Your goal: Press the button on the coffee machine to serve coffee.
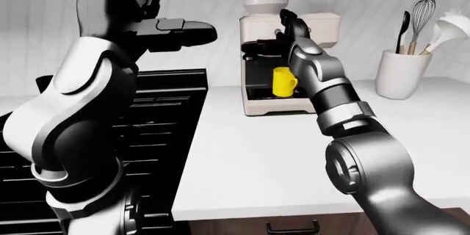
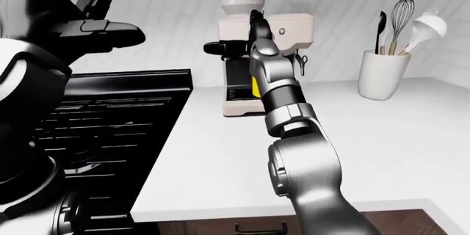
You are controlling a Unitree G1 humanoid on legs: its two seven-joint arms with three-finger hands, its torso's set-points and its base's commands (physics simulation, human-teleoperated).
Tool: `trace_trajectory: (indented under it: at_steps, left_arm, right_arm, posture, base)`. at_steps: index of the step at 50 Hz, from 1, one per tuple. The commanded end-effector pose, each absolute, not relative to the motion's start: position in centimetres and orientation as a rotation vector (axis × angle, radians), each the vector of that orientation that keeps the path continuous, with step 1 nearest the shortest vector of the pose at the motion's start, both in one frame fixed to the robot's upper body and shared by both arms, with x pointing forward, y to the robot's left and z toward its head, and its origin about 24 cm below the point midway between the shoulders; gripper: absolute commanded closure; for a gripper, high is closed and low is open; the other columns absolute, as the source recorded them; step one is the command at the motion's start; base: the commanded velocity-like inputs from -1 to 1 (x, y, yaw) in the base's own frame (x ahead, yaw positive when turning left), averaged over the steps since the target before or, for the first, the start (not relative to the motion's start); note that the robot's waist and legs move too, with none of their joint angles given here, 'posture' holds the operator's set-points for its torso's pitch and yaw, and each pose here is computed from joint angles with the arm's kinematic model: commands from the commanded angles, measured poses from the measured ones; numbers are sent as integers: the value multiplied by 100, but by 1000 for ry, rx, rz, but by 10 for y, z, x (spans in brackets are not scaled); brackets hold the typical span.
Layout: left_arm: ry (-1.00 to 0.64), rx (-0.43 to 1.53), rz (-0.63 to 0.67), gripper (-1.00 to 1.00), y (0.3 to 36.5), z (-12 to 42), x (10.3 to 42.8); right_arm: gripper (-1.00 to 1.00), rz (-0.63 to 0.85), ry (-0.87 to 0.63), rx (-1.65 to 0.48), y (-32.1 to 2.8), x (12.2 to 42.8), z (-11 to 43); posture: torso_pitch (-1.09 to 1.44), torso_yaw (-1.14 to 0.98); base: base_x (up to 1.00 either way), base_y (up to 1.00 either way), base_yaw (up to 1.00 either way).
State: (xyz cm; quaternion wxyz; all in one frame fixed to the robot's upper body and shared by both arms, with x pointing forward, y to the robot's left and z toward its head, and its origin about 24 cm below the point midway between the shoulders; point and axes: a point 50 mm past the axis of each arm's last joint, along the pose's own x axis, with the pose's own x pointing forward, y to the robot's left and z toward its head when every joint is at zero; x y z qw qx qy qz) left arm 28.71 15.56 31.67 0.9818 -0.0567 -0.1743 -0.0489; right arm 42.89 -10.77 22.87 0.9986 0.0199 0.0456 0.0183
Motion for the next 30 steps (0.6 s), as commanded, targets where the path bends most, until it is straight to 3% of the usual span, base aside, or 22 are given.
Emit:
trace_trajectory:
  at_steps: [1, 30]
  left_arm:
    - [-418, -124, -84, -100, 159, 329, 283]
    - [-429, -130, -78, -100, 159, 330, 282]
  right_arm:
    - [-100, 49, -36, 50, -106, 428, 263]
    - [-100, 31, -95, 103, -108, 431, 268]
  posture:
    - [-55, 0]
    - [-55, 0]
  base:
    - [0, 0, 0]
    - [0, 0, 0]
